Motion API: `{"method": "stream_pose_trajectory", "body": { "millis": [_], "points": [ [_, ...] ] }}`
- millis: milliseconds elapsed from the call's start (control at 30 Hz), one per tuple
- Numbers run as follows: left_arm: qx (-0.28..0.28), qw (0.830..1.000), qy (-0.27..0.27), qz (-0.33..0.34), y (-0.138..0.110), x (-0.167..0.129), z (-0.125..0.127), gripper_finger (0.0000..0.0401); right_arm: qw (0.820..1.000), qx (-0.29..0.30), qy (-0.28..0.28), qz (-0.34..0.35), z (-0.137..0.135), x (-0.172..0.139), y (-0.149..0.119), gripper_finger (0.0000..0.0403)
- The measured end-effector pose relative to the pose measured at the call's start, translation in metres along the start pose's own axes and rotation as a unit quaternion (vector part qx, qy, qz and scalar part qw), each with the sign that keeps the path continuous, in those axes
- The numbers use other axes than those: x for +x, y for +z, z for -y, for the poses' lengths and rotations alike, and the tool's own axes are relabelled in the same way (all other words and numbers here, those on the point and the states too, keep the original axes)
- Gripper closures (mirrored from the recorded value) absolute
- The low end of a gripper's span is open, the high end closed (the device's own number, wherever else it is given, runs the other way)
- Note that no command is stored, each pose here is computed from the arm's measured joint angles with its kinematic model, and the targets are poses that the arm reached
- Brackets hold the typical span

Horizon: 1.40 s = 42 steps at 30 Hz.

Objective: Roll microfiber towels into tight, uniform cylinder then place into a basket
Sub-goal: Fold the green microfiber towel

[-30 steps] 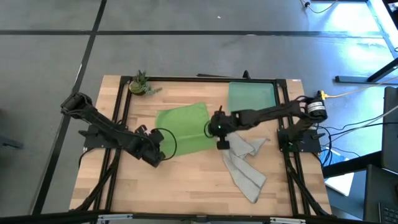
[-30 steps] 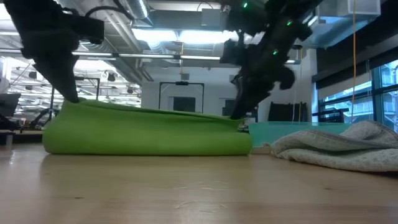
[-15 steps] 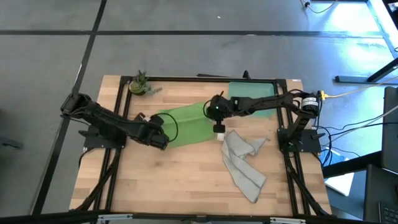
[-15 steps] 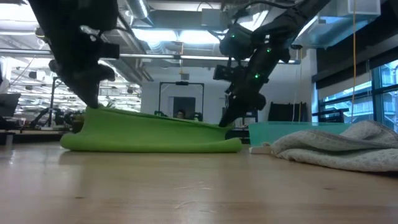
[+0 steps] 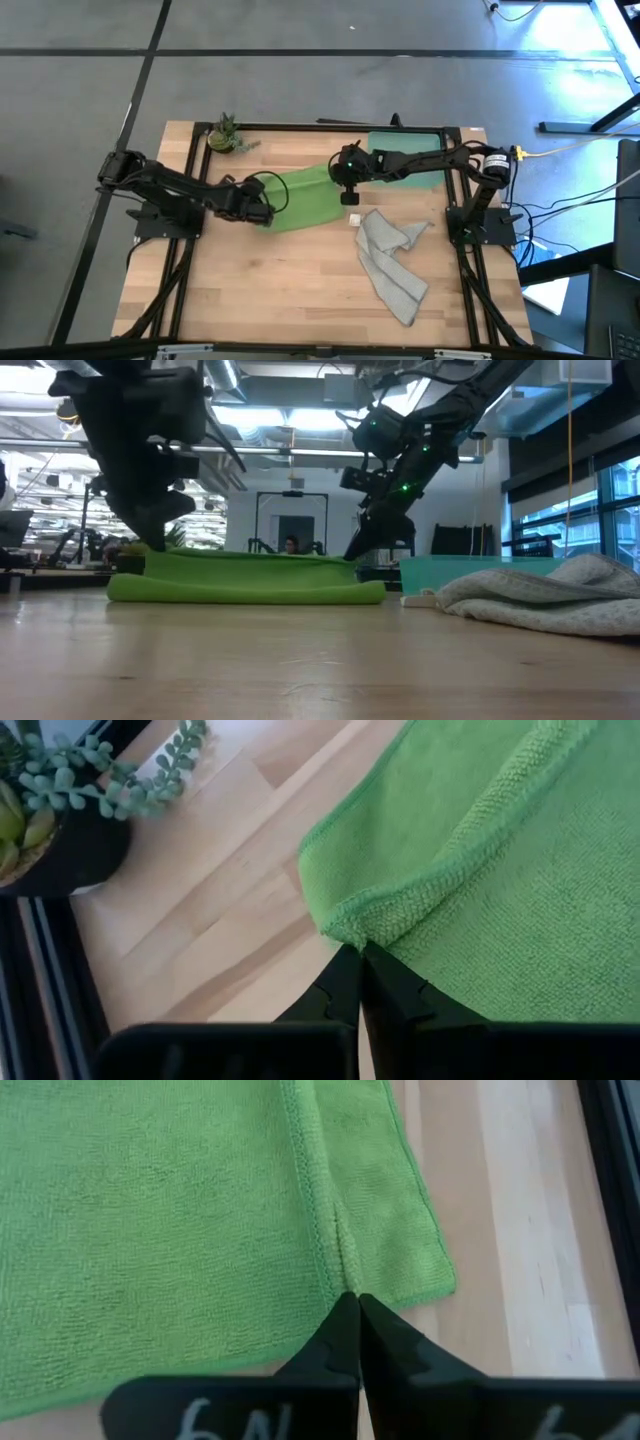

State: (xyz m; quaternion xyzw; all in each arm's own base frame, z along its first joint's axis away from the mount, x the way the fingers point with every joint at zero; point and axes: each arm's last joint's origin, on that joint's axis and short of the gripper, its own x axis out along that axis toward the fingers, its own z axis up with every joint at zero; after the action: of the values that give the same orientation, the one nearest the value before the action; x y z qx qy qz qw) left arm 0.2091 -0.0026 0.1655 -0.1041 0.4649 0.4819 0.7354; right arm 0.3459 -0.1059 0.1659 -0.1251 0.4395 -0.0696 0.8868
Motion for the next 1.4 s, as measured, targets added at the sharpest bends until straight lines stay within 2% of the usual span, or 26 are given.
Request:
{"method": "stream_pose_trajectory", "body": {
  "millis": [200,500,667,733,833,900,1067,1267,1400],
  "points": [
    [-0.006,1.000,0.001,0.002,0.005,0.004,-0.002,0.0363,1.000,0.000,-0.001,0.000,0.000,0.000,0.000,0.0354],
    [-0.008,1.000,0.016,-0.005,0.012,0.011,-0.008,0.0303,1.000,0.000,-0.001,0.004,0.000,0.000,0.001,0.0261],
    [-0.011,1.000,0.017,-0.008,0.015,0.012,-0.011,0.0299,0.998,-0.013,0.055,0.025,-0.013,-0.001,0.005,0.0222],
    [-0.012,1.000,0.005,-0.002,0.018,0.007,-0.008,0.0299,0.994,-0.019,0.106,0.031,-0.022,-0.002,0.006,0.0216],
    [0.028,0.999,-0.035,0.005,0.017,0.001,0.000,0.0300,0.981,-0.019,0.188,0.036,-0.038,-0.004,0.007,0.0213],
    [0.050,0.997,-0.061,-0.008,0.014,0.000,0.006,0.0302,0.974,-0.022,0.224,0.039,-0.049,-0.006,0.009,0.0213],
    [0.081,0.994,-0.066,-0.024,0.002,0.009,0.014,0.0300,0.971,-0.015,0.235,0.050,-0.067,-0.004,0.004,0.0212],
    [0.084,0.989,-0.109,-0.060,-0.013,0.023,0.024,0.0303,0.971,0.009,0.234,0.044,-0.070,0.000,-0.008,0.0212],
    [0.095,0.983,-0.140,-0.072,-0.019,0.020,0.031,0.0304,0.979,0.029,0.198,0.042,-0.067,0.004,-0.015,0.0212]
  ]
}}
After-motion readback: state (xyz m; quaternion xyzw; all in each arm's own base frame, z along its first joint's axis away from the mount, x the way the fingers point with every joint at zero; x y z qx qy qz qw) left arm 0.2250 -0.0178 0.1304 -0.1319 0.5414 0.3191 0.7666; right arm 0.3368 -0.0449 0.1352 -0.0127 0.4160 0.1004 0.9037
